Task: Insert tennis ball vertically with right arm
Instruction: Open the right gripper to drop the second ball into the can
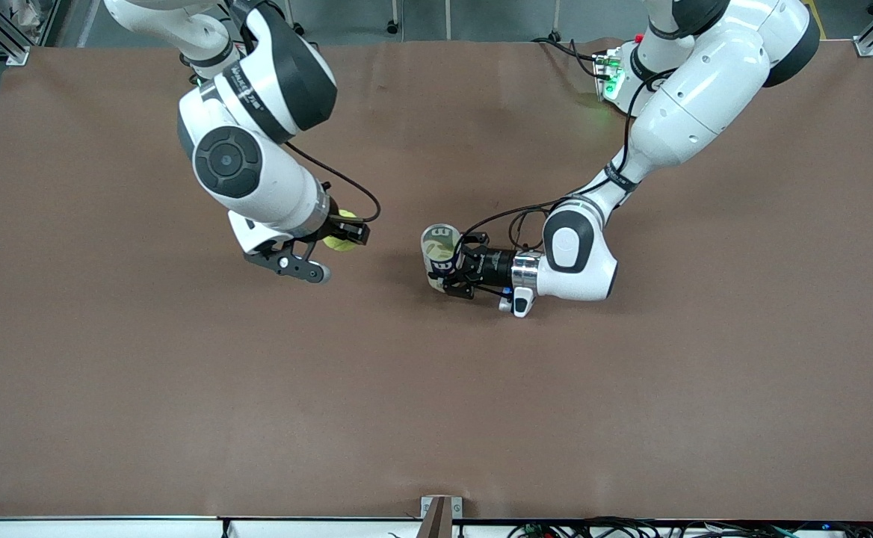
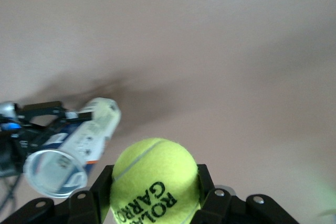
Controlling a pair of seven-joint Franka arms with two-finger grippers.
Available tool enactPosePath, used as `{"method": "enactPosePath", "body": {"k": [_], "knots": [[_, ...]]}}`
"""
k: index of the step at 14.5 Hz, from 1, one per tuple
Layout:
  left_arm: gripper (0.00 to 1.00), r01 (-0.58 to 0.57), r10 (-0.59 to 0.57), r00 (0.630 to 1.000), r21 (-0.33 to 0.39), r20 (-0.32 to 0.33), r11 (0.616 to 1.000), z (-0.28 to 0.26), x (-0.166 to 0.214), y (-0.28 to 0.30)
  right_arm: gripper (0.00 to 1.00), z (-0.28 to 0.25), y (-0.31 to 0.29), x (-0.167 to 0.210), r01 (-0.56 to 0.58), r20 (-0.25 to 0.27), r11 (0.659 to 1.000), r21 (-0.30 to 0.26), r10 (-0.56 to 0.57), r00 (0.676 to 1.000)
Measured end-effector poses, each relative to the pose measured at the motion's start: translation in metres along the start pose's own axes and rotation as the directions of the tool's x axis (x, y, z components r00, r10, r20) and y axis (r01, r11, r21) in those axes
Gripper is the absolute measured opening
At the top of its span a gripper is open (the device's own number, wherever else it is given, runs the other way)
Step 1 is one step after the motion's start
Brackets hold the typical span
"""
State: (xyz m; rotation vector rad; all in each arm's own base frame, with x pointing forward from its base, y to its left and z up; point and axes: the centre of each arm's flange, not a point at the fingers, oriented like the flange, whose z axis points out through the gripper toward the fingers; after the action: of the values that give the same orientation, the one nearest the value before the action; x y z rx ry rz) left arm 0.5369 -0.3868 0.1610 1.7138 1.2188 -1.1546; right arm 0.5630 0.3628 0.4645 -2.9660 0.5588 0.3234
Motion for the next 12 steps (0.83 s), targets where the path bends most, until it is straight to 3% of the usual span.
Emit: {"method": "enactPosePath", "body": {"k": [4,7,12], "knots": [[0.72,0.000,0.000,1.000,0.001,0.001,1.000,0.000,0.000,0.000,0.67,0.015,-0.039,-0.016,-0.086,-0.028,0.991,0.104,0.089,0.996],[0.72,0.002,-0.002,1.000,0.001,0.001,1.000,0.000,0.000,0.000,0.67,0.026,-0.059,-0.026,-0.128,-0.013,0.978,0.167,0.132,0.991],[0.72,0.003,-0.003,1.000,0.001,0.001,1.000,0.000,0.000,0.000,0.67,0.064,-0.088,-0.048,-0.133,-0.011,0.977,0.169,0.137,0.991]]}}
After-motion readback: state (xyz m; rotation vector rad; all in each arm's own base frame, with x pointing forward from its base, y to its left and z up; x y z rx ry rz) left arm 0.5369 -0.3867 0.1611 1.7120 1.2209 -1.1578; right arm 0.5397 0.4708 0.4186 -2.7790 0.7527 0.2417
